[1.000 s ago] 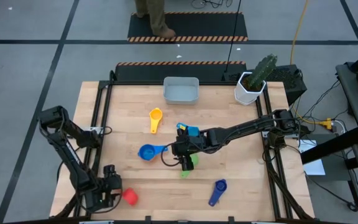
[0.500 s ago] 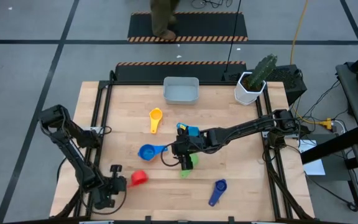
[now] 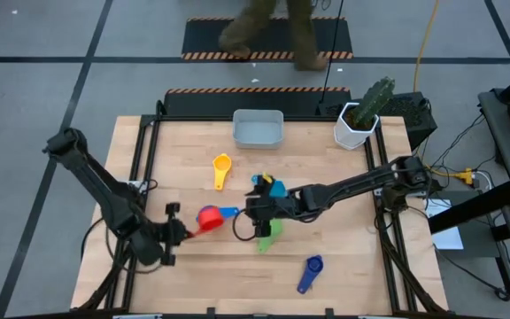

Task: Nest measuring cups in basket
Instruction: Stack the red measuring cup into the blue measuring cup

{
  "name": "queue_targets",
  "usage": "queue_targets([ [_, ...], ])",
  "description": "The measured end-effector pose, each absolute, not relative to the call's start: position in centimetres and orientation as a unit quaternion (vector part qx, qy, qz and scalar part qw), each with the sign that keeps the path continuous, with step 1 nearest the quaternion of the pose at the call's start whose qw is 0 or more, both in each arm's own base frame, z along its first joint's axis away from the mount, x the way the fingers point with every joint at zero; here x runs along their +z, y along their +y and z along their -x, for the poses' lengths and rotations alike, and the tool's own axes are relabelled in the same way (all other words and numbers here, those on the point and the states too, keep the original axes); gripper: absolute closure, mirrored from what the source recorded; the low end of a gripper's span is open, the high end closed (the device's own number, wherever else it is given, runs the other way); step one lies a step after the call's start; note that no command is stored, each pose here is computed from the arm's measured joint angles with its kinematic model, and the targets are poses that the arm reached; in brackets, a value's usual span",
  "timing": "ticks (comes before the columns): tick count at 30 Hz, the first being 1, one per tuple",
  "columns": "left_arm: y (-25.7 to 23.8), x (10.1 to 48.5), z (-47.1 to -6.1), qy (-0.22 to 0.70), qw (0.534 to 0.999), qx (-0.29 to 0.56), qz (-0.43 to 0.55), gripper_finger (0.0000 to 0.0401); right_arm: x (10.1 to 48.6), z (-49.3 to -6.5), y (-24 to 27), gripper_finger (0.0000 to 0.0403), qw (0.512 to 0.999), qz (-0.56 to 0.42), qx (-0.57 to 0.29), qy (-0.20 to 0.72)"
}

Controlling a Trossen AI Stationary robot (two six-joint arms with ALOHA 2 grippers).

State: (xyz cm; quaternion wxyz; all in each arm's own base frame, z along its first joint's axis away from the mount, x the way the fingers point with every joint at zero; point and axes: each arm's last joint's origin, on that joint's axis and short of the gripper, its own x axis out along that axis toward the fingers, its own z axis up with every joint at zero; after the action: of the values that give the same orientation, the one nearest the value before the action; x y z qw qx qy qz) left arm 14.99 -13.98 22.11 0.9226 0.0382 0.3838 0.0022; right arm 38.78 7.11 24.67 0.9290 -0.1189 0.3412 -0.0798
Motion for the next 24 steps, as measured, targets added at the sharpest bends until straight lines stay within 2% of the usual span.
queue_targets([
  [9, -11.8, 27.0, -16.6, 0.200, 0.976, 0.016, -0.083, 0.0396, 27.5, -38.6, 8.9, 0.0158, 0.961, 0.100, -0.074, 0.247],
  [16, -12.0, 28.8, -19.0, 0.099, 0.982, 0.010, -0.160, 0.0394, 29.1, -39.2, 9.6, 0.0158, 0.980, 0.092, -0.067, 0.162],
  [24, -11.4, 29.8, -20.9, 0.029, 0.983, -0.001, -0.182, 0.0391, 30.4, -38.9, 10.6, 0.0158, 0.987, 0.104, -0.053, 0.113],
])
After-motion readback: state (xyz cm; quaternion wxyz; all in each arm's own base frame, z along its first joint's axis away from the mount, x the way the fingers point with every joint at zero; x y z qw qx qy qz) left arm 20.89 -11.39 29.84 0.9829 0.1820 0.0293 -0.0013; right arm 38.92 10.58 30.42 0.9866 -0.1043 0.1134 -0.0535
